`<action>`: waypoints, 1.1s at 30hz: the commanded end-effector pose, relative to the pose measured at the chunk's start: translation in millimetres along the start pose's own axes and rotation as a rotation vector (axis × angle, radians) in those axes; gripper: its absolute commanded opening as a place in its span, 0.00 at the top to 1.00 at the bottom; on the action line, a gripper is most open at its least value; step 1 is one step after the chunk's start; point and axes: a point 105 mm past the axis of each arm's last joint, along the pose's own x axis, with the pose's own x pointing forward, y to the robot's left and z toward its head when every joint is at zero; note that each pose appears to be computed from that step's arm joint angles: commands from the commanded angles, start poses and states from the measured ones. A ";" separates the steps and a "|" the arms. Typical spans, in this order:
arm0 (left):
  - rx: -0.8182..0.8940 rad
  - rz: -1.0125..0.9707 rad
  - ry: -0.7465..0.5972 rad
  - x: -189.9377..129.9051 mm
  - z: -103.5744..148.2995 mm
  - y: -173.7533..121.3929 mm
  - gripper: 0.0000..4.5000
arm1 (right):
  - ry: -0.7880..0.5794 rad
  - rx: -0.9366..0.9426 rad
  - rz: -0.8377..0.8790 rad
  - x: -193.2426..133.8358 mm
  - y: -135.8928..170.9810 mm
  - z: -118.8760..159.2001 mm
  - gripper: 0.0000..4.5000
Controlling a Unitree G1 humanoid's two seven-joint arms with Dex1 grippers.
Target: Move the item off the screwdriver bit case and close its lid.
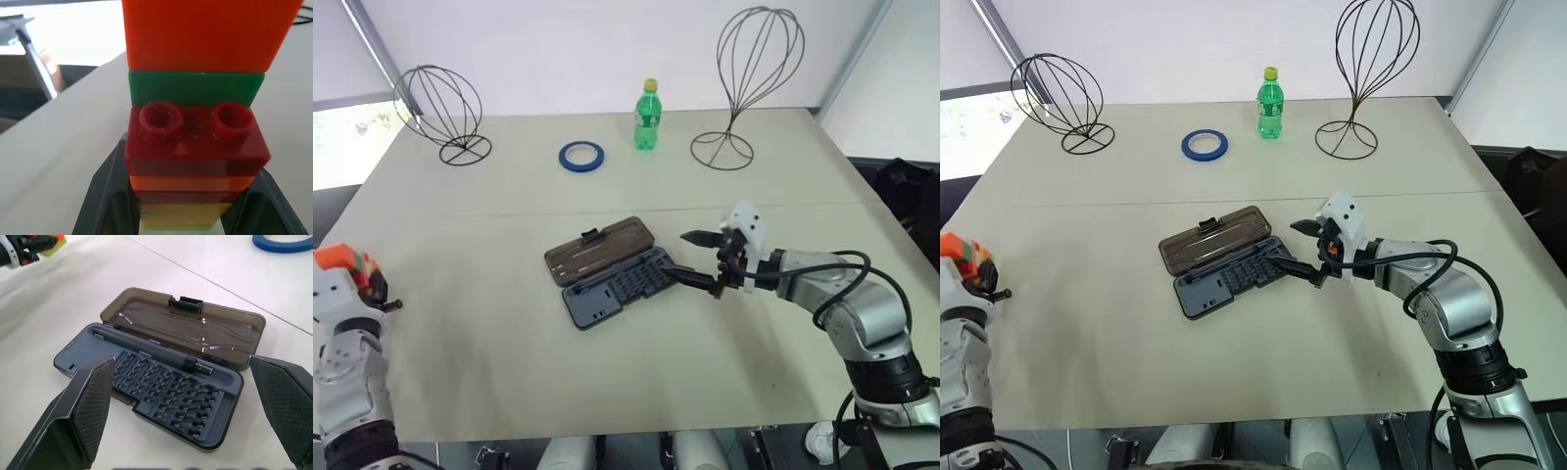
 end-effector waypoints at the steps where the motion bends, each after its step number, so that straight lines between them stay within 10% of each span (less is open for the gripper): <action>1: -0.041 0.041 -0.058 -2.1 9.2 10.1 0.28 | -0.015 -0.031 0.009 -2.9 1.1 7.7 0.00; 4: -0.034 0.044 -0.060 -2.7 8.6 9.0 0.02 | -0.011 -0.032 0.006 -4.0 -0.6 8.3 0.00; 18: -0.080 -0.075 -0.127 -73.9 50.2 21.7 0.02 | 0.007 -0.017 0.049 6.0 -5.3 2.7 0.00; 26: -0.006 -0.667 0.262 -174.2 24.5 -28.3 0.02 | -0.010 -0.003 0.066 7.3 -8.7 6.4 0.00; 33: 0.166 -1.088 0.058 -82.1 70.2 -146.7 0.02 | -0.133 0.014 0.031 5.7 -12.9 34.6 0.00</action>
